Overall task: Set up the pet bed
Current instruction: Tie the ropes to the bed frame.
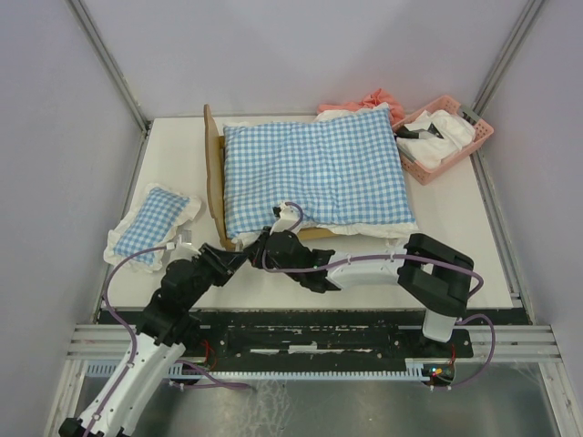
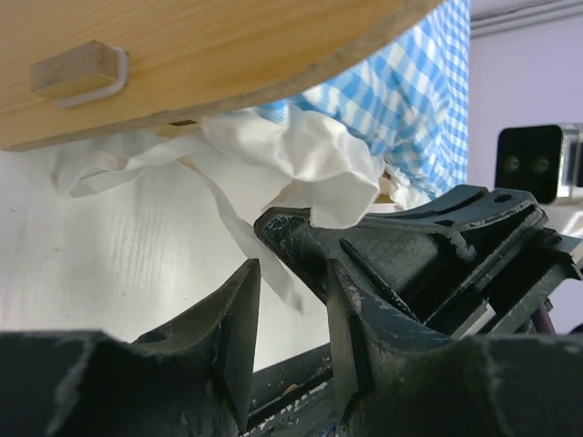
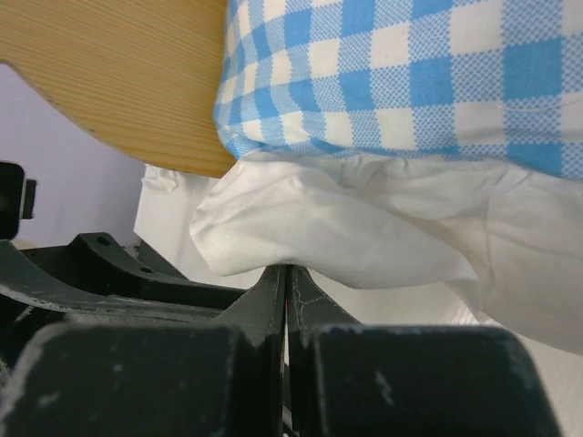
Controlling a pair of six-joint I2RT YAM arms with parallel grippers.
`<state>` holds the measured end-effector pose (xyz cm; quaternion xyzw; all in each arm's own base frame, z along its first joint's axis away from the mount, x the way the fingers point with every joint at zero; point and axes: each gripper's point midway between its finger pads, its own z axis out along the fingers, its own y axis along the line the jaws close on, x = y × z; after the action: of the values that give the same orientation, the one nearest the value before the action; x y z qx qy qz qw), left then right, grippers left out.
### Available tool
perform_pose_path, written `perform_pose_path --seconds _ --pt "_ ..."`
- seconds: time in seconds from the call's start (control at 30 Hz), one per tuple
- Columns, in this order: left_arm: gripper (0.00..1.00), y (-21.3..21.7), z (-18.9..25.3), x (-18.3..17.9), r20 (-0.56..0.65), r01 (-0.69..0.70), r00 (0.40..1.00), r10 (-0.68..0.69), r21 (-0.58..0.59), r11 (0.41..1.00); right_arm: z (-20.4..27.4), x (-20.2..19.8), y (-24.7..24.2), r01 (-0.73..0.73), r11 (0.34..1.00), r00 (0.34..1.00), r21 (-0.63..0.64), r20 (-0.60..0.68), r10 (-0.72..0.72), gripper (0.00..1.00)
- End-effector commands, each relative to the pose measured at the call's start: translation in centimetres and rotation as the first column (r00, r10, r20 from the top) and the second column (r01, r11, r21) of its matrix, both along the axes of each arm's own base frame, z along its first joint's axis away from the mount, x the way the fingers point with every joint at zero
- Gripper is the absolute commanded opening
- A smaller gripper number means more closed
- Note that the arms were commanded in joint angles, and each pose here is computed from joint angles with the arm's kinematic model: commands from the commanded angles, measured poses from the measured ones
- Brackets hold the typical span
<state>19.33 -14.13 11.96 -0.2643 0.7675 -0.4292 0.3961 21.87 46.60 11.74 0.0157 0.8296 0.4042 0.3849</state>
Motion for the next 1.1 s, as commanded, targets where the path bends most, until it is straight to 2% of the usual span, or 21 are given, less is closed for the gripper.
perform_pose_path --seconds 0.0,0.3,0.37,0.43,0.57,0.77,0.93,1.07 --pt "0.42 -0.4 1.7 -0.5 0.082 0.053 0.995 -0.053 0.007 0.999 5.4 -0.2 1.0 -0.007 0.981 1.000 0.193 0.001 0.007 0.02" --pt "0.41 -0.2 0.5 -0.5 0.057 0.032 0.998 -0.032 -0.002 0.999 5.0 -0.2 1.0 0.006 0.977 1.000 0.215 -0.026 -0.001 0.02" --pt "0.41 0.8 -0.3 -0.4 0.004 -0.030 1.000 0.030 0.008 1.000 4.9 0.3 0.8 -0.007 0.987 1.000 0.163 0.029 0.003 0.02" --pt "0.41 1.8 -1.1 -0.1 -0.039 -0.095 0.995 0.097 0.034 0.995 3.6 0.9 -0.2 -0.008 1.000 0.996 0.014 0.090 0.006 0.02" --pt "0.37 2.4 -2.3 0.7 -0.050 -0.114 0.991 0.121 0.112 0.987 2.3 1.4 -2.6 0.025 0.996 0.987 -0.089 0.163 -0.010 0.11" --pt "0.39 2.9 -4.3 2.0 -0.078 -0.045 0.994 0.076 0.339 0.940 3.7 1.8 -5.4 0.047 0.978 0.962 -0.205 0.274 0.012 0.24" --pt "0.42 2.4 -5.8 2.4 -0.133 0.026 0.991 0.036 0.439 0.898 4.3 2.4 -7.9 0.105 0.959 0.935 -0.264 0.356 -0.004 0.30" --pt "0.42 1.9 -5.6 2.6 -0.123 0.049 0.992 0.016 0.505 0.862 4.5 2.7 -9.6 0.149 0.946 0.917 -0.289 0.399 -0.022 0.30"
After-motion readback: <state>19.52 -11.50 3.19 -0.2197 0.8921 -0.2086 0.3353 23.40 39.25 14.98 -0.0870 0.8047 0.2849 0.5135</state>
